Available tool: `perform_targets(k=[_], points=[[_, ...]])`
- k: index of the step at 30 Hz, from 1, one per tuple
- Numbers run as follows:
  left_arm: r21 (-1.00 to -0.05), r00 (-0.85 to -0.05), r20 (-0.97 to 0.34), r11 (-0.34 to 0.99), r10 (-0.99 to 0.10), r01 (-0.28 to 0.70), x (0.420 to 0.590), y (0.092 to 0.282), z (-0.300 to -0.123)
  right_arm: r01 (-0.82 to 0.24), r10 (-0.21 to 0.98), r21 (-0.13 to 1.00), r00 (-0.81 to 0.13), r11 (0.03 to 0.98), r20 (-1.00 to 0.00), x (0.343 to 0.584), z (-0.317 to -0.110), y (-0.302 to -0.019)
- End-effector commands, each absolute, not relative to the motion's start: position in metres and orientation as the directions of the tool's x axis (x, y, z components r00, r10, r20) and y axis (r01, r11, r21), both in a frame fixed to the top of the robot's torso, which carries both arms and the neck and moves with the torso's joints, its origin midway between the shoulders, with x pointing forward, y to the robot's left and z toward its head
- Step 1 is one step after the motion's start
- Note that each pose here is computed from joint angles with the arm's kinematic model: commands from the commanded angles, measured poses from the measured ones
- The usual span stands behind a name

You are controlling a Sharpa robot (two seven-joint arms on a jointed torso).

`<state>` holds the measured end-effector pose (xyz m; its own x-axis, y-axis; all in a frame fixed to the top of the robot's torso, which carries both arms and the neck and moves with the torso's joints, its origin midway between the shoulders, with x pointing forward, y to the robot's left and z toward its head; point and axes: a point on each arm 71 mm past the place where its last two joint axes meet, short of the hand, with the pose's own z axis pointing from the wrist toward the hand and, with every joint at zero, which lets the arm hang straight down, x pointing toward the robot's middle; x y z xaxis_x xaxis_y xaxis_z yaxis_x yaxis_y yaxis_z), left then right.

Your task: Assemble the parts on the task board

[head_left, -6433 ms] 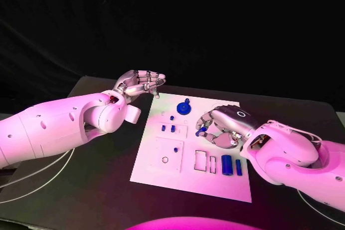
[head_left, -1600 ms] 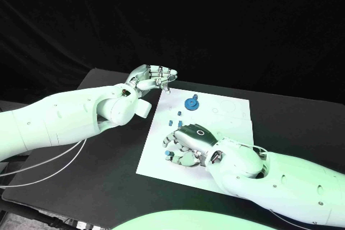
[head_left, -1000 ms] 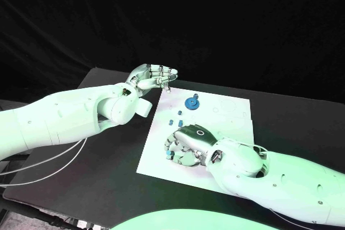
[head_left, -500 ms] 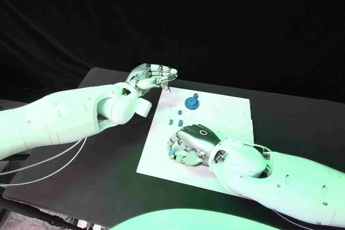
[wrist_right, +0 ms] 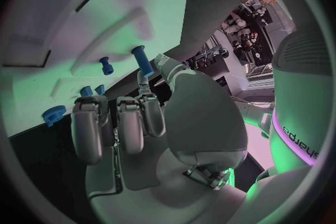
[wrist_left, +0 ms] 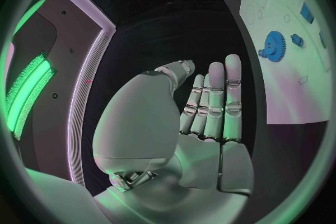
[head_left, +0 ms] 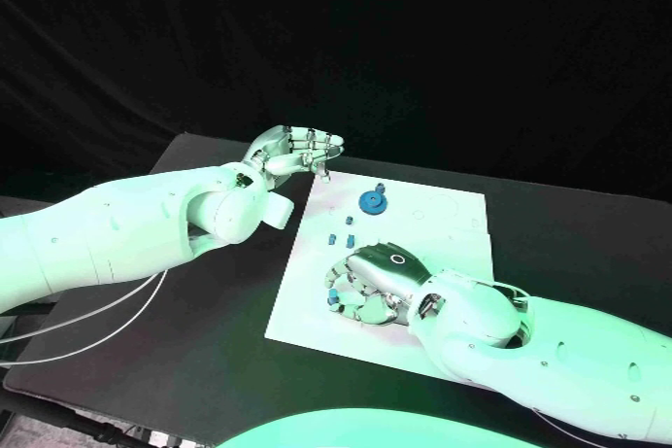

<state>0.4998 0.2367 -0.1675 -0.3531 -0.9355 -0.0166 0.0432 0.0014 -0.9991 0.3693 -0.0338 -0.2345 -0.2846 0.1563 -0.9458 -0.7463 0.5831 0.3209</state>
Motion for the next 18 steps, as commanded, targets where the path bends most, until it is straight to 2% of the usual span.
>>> perform_targets(k=[1, 8, 12, 15, 18], points=[[-0.999, -0.365, -0.013, -0.005, -0.931, 0.048, 0.499, 0.235, -0.167, -0.756, 0.181, 0.321, -0.265, 0.571, -0.947, 0.368, -0.232, -0.034], [-0.999, -0.364, -0.013, -0.004, -0.931, 0.048, 0.500, 0.236, -0.167, -0.757, 0.264, 0.348, -0.237, 0.554, -0.935, 0.366, -0.224, -0.042], [-0.999, -0.364, -0.013, -0.005, -0.931, 0.048, 0.500, 0.236, -0.167, -0.734, 0.335, 0.393, -0.236, 0.554, -0.912, 0.367, -0.214, -0.060], [-0.999, -0.364, -0.014, -0.004, -0.931, 0.047, 0.499, 0.236, -0.167, -0.680, 0.390, 0.457, -0.264, 0.574, -0.882, 0.373, -0.206, -0.081], [-0.999, -0.363, -0.014, -0.002, -0.932, 0.046, 0.499, 0.237, -0.168, -0.562, 0.441, 0.550, -0.331, 0.618, -0.834, 0.383, -0.199, -0.112]])
